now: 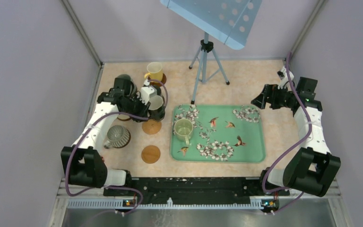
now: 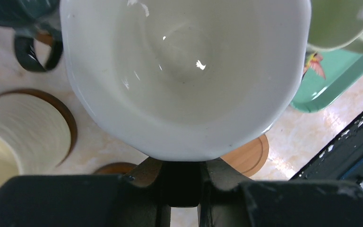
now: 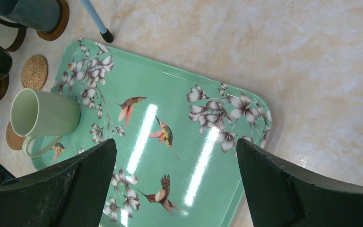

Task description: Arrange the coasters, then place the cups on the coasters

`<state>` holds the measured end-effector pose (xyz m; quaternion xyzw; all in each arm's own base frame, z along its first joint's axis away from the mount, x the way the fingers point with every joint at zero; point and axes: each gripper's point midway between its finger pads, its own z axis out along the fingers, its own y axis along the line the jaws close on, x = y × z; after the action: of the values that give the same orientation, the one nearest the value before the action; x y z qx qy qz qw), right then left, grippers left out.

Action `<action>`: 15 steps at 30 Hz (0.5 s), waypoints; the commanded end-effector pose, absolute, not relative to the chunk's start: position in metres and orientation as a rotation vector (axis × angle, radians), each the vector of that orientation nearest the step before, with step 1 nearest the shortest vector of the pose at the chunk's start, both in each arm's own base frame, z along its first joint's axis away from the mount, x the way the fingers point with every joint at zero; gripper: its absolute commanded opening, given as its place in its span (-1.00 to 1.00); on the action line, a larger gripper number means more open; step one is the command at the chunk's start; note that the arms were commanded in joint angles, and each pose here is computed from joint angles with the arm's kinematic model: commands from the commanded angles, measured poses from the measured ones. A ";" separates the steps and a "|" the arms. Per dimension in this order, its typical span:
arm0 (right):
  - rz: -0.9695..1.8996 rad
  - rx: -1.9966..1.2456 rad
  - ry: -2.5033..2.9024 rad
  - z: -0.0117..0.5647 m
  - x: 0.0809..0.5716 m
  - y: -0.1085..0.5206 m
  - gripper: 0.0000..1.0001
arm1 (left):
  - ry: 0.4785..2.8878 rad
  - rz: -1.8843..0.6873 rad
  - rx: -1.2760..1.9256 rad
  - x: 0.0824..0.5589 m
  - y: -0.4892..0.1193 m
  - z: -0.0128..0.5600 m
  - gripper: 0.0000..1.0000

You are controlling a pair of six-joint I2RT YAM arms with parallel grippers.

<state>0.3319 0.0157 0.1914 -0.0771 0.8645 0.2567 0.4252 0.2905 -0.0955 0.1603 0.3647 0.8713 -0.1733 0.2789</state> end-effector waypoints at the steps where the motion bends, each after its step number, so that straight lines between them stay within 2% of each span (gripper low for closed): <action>1: 0.663 -0.211 2.137 0.196 0.333 0.020 0.93 | 2.245 -0.358 0.940 0.301 -0.087 0.171 -1.00; 15: 0.666 -0.207 2.143 0.191 0.331 0.021 0.93 | 2.315 -0.336 0.844 0.289 -0.066 0.135 -1.00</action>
<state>0.3283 0.0176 0.1835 -0.0714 0.8674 0.2630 0.4164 0.2702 -0.0649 0.1166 0.3202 0.9029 -0.1360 0.2525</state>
